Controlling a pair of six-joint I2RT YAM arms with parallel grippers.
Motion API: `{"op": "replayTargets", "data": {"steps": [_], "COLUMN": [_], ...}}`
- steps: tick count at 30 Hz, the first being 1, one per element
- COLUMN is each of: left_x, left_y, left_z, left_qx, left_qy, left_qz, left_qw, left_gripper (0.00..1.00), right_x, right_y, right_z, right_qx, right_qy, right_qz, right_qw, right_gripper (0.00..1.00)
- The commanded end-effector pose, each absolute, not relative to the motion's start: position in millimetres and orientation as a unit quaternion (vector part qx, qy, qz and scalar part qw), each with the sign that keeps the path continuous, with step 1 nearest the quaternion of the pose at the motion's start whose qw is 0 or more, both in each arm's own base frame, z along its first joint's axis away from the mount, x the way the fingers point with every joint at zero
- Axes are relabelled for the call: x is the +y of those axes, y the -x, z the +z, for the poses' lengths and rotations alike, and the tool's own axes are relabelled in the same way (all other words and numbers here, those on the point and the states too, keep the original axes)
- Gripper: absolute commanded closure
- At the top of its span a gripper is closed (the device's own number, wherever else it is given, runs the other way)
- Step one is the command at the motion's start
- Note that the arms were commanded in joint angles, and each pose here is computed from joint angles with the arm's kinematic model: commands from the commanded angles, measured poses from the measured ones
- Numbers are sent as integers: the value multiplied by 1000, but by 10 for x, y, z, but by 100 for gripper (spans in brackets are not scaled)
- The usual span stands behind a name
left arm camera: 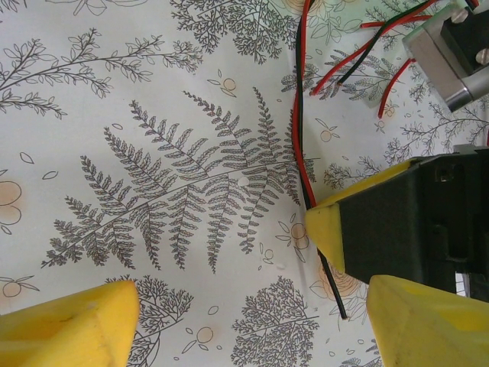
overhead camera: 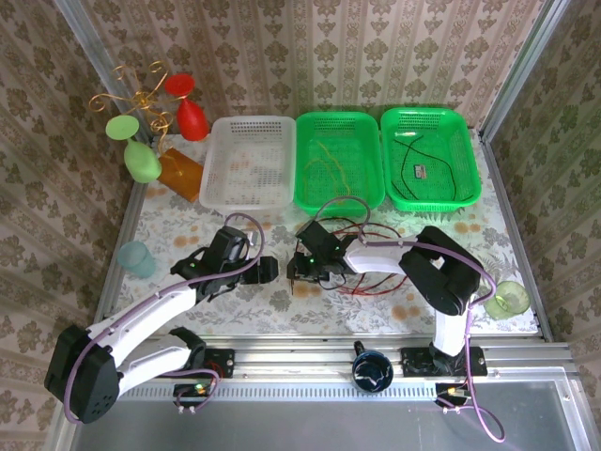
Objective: Untangle the cables
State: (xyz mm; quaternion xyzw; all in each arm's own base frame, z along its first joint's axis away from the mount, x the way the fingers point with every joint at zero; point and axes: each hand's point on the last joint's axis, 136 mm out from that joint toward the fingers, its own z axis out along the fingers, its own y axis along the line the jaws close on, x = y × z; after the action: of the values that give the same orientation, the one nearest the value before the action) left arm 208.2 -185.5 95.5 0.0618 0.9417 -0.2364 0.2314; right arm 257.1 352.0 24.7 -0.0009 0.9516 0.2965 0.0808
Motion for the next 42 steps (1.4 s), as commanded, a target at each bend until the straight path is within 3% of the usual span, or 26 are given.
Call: {"op": "replayTargets", "data": {"steps": [1,12,23,31,39,42], "left_x": [-1872,-1851,-1853,-1854,-1863,-1861], "left_y": [-2113,-2106,-2110,-2114,-2121,-2121], "left_z": [1022,1008,1006,993,1003,1006], "left_qx": [940,941,941,941,940,940], "left_qy": [-63,-61,-61,-61,-63,-64], "left_qz": [-241,-240,-241,-241,-243,-242], "left_qw": [233,231,231,229,231,231], "left_gripper": [21,21,21,21,21,21], "right_x": [3477,3518,3504,3512,3513,3515], "right_y": [-2654,-2671,-2667,-2671,-2662,-2664], "right_z": [347,262,249,159,116,89], "right_qx": [958,960,959,959,960,960], "right_qy": [16,17,13,10,8,8], "right_qz": [269,265,266,269,268,268], "right_qw": [101,91,94,85,80,76], "right_gripper": [74,83,71,84,89,86]}}
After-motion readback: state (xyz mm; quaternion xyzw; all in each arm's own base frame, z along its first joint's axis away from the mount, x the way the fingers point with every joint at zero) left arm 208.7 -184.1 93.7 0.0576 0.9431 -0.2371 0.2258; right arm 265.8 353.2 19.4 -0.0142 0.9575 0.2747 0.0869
